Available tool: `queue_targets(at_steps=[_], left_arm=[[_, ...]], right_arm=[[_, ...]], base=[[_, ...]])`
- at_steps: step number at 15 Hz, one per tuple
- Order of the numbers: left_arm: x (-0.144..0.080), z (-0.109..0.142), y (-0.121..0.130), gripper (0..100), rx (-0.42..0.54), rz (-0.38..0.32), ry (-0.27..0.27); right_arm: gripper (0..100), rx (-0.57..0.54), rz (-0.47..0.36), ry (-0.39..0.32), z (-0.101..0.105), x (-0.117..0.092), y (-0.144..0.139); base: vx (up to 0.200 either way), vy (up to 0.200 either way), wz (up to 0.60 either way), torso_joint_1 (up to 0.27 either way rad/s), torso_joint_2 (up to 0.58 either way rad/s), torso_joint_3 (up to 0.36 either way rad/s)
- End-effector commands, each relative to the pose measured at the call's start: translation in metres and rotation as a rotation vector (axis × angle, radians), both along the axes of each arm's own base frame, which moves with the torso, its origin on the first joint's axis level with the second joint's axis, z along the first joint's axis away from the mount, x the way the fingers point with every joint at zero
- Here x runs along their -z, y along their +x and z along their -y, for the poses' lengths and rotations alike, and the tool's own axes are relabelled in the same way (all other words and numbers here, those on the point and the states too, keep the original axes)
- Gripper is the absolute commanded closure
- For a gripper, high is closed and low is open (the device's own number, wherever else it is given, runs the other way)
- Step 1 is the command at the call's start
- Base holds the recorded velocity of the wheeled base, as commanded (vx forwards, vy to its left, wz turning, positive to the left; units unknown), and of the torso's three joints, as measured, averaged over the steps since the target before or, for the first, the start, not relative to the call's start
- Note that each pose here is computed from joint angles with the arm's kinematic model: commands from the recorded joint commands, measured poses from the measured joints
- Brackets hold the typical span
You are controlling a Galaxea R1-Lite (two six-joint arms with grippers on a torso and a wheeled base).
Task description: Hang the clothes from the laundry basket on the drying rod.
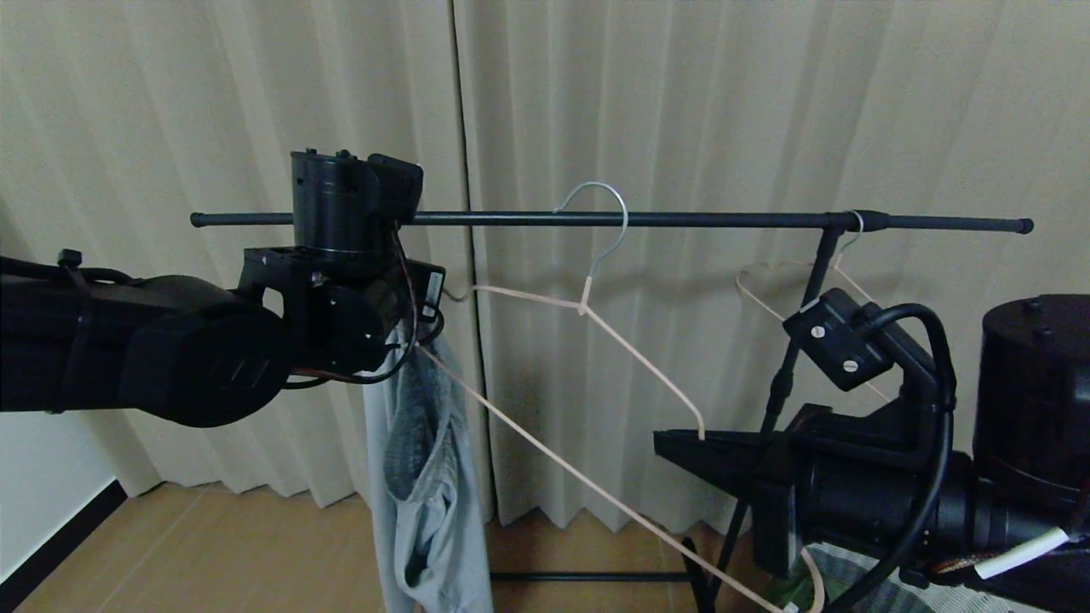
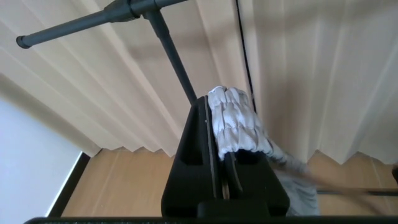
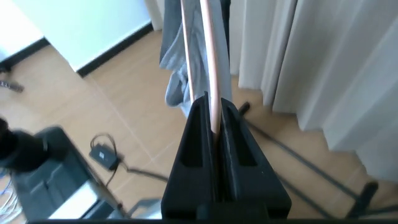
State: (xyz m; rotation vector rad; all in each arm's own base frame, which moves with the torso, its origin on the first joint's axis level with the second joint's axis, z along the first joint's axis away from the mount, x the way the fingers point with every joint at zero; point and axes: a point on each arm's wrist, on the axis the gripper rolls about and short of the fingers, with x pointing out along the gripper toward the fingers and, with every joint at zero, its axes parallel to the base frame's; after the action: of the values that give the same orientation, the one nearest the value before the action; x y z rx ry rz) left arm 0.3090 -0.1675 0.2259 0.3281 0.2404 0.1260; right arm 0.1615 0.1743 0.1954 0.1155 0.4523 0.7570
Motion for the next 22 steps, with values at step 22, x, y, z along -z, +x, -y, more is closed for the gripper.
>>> queue_targets(at_steps=[22], left_arm=[[-0.017, 0.001, -0.090, 100, 0.412, -0.010, -0.043]], right_arm=[[100, -0.029, -0.038, -0.042, -0.098, 0.038, 0.072]], base=[[0.000, 0.000, 0.00, 0.000, 0.00, 0.000]])
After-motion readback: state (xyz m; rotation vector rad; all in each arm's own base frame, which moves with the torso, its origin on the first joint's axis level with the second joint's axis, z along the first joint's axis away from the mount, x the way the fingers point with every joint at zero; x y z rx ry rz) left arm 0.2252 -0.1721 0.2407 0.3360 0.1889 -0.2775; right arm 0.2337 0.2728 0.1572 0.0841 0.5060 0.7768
